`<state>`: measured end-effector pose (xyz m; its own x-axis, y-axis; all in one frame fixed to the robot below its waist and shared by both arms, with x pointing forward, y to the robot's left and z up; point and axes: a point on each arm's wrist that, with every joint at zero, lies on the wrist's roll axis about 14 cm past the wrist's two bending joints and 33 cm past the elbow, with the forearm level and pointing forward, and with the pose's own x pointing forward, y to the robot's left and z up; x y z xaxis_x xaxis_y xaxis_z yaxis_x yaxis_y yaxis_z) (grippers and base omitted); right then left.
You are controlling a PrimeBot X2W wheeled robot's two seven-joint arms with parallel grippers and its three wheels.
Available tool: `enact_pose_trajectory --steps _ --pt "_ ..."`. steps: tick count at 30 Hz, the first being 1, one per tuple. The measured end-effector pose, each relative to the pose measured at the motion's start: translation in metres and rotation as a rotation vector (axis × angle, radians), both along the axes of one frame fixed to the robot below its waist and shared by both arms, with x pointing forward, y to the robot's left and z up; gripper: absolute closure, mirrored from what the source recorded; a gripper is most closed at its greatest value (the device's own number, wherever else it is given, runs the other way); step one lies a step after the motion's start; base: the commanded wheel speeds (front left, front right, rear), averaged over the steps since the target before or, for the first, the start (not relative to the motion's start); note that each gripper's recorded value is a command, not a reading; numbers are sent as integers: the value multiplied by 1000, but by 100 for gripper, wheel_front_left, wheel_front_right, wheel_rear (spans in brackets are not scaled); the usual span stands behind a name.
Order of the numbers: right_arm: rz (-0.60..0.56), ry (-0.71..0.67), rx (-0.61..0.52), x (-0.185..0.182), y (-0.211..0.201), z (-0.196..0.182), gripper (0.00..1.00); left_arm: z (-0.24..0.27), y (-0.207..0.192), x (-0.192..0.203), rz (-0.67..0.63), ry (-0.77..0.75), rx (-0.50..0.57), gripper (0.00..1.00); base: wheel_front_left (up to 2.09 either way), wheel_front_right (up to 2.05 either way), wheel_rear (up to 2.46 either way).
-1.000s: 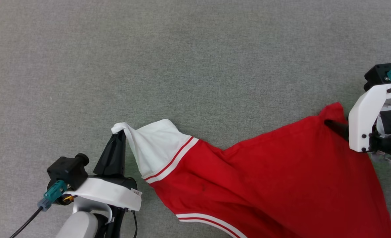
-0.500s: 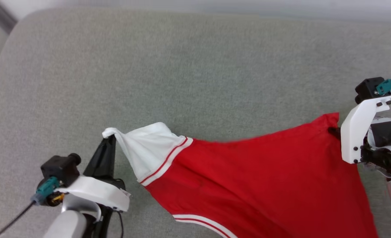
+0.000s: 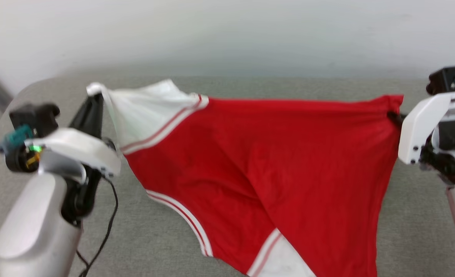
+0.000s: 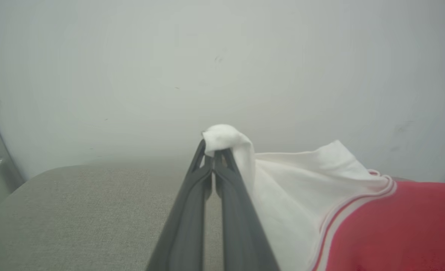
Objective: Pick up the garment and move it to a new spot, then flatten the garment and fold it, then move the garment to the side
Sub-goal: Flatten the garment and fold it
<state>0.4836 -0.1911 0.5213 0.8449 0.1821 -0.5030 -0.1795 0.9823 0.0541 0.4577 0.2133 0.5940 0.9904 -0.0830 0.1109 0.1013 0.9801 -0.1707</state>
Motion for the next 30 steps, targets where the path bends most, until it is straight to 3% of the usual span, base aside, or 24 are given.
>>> enact_pose_trajectory --steps 8,19,25,30 --pt "-37 -185 -12 36 -15 66 100 67 -11 57 -38 -128 75 100 0 0 0" --pt "-66 -528 -53 127 -27 155 100 154 -14 147 -35 -346 204 100 0 0 0" --pt "-70 -660 -84 175 -27 167 100 163 -10 193 -16 -419 193 100 0 0 0" --pt "-51 -686 -103 210 -20 148 100 138 -7 227 -9 -405 176 100 0 0 0"
